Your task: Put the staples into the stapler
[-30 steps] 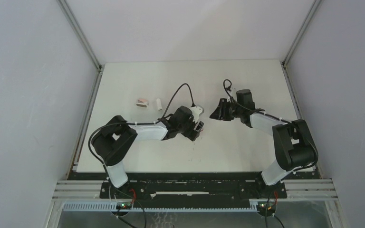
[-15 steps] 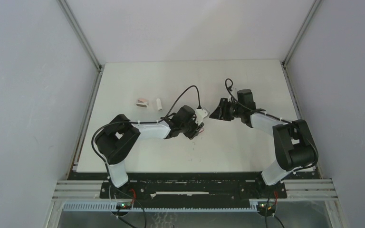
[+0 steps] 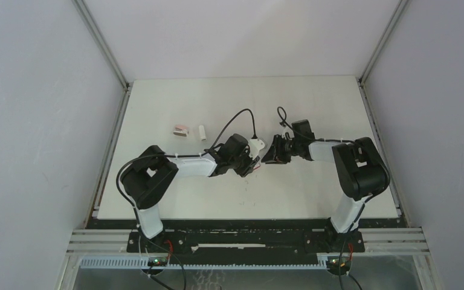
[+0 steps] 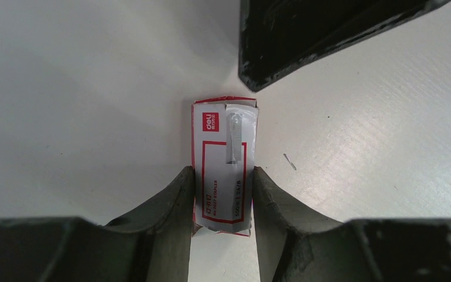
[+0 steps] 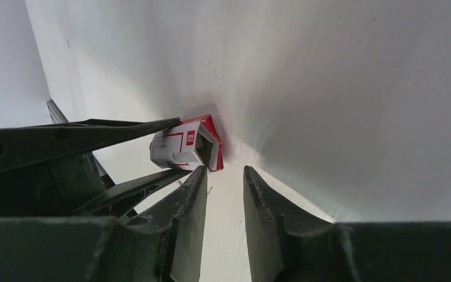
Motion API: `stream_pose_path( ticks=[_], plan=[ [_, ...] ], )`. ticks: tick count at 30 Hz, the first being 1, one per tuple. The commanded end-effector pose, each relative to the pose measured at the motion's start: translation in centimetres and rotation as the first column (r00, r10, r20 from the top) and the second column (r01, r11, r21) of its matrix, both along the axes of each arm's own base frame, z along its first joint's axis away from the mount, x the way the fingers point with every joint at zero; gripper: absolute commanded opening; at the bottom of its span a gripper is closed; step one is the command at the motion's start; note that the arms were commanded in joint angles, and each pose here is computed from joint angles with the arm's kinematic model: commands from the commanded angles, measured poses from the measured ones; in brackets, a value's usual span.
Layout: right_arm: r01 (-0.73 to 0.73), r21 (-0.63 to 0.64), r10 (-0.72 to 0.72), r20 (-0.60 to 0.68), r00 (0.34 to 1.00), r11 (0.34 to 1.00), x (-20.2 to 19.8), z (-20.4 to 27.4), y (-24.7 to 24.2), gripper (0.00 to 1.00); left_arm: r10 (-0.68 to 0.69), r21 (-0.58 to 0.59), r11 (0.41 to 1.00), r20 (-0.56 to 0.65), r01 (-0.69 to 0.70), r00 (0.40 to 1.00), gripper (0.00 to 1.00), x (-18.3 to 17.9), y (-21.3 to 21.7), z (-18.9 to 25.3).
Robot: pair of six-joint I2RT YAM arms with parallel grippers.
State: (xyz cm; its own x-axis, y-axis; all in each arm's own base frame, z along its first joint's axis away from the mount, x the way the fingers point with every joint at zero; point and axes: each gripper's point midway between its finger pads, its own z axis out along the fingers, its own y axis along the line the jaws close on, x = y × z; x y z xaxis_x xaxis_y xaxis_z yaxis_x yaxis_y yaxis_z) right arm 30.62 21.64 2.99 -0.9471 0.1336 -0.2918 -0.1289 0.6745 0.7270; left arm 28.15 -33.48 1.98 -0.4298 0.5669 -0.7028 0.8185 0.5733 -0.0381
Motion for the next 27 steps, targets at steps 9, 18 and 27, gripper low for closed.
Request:
stream_pose_path(
  ticks=[9, 18, 27],
  plan=[
    [-0.045, 0.019, 0.045, 0.002, 0.999, 0.999, 1.6, 0.3, 1.9, 0.23, -0.045, 0.018, 0.999, -0.009, 0.045, 0.999, 0.42, -1.0, 0.1, -0.4],
    [-0.053, 0.016, 0.053, -0.04, 0.998, 0.998, 1.1, -0.6, 1.9, 0.16, -0.044, 0.031, 0.999, -0.012, 0.044, 0.999, 0.44, -0.9, 0.2, -0.6],
    [-0.11, 0.103, 0.117, -0.064, 0.991, 0.989, 0.4, 0.0, 3.1, 0.15, -0.047, 0.05, 0.998, -0.014, 0.048, 0.999, 0.45, -0.9, 0.3, -0.9]
  ],
)
